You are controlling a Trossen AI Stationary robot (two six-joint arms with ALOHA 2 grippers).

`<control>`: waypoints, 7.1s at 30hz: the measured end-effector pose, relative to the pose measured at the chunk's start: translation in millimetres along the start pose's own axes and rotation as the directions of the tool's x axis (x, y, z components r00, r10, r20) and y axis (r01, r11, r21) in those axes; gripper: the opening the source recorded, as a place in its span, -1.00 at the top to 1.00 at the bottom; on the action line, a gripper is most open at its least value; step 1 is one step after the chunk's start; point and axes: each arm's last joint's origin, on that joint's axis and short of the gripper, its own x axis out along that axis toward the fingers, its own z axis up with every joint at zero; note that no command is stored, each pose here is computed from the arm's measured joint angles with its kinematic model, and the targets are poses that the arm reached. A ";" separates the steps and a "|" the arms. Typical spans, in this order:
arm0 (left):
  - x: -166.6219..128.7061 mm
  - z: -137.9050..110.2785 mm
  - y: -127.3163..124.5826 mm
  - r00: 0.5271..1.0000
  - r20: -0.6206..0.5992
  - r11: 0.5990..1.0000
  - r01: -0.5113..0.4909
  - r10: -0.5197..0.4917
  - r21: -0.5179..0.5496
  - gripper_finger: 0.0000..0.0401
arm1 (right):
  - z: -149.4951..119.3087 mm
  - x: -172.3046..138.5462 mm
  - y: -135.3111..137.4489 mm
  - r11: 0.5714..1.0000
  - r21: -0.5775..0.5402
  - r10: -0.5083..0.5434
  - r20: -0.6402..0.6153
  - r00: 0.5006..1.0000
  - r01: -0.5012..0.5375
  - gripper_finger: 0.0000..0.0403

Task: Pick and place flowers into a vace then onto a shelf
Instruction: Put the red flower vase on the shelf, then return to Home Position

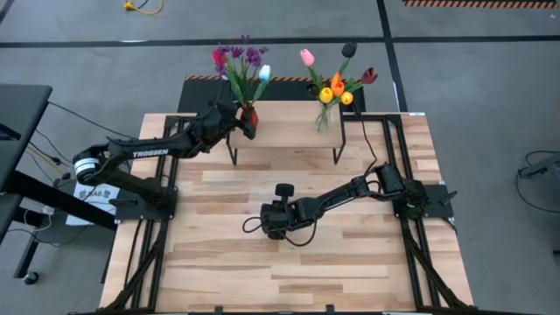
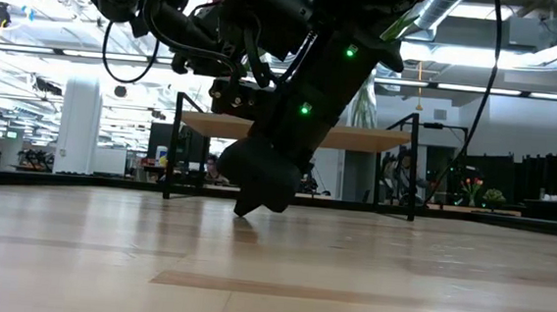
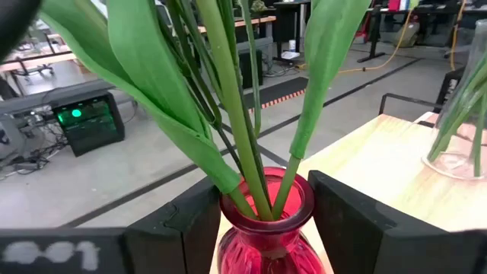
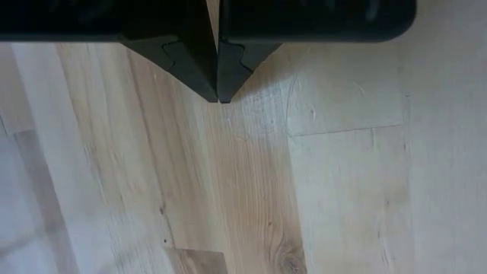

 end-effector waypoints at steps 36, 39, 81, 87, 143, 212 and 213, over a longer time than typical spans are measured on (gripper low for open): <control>-2.2 -4.8 -4.8 0.999 -0.045 0.997 0.013 -0.010 0.077 0.07 | -0.1 -0.1 0.5 1.000 0.015 0.001 0.000 1.000 -0.001 1.00; -2.2 -5.7 -4.8 0.998 -0.054 0.997 0.014 -0.009 0.082 0.07 | -0.2 -0.1 0.5 1.000 0.016 0.001 0.000 1.000 -0.001 1.00; -93.8 20.5 5.2 0.969 -0.206 0.988 0.147 -0.135 0.047 0.08 | 2.3 -1.0 3.8 1.000 0.009 0.011 0.031 0.999 -0.012 1.00; -142.7 37.0 15.2 0.940 -0.133 0.949 0.309 -0.314 -0.053 0.08 | 8.8 -2.8 -3.1 0.998 -0.048 -0.041 0.031 0.999 0.043 1.00; -212.2 -121.2 15.6 0.644 0.181 0.622 0.765 -0.743 -0.169 0.08 | -214.4 -213.2 -121.0 0.801 -0.237 0.453 0.840 0.298 -0.549 1.00; -214.2 -123.7 13.5 0.566 0.156 0.578 0.814 -0.810 0.047 0.08 | -270.0 -167.1 -134.9 0.885 0.233 0.056 0.806 0.589 -0.403 1.00; -214.2 -123.7 13.5 0.566 0.156 0.578 0.815 -0.810 0.042 0.08 | -270.0 -167.1 -134.9 0.885 0.233 0.056 0.806 0.589 -0.403 1.00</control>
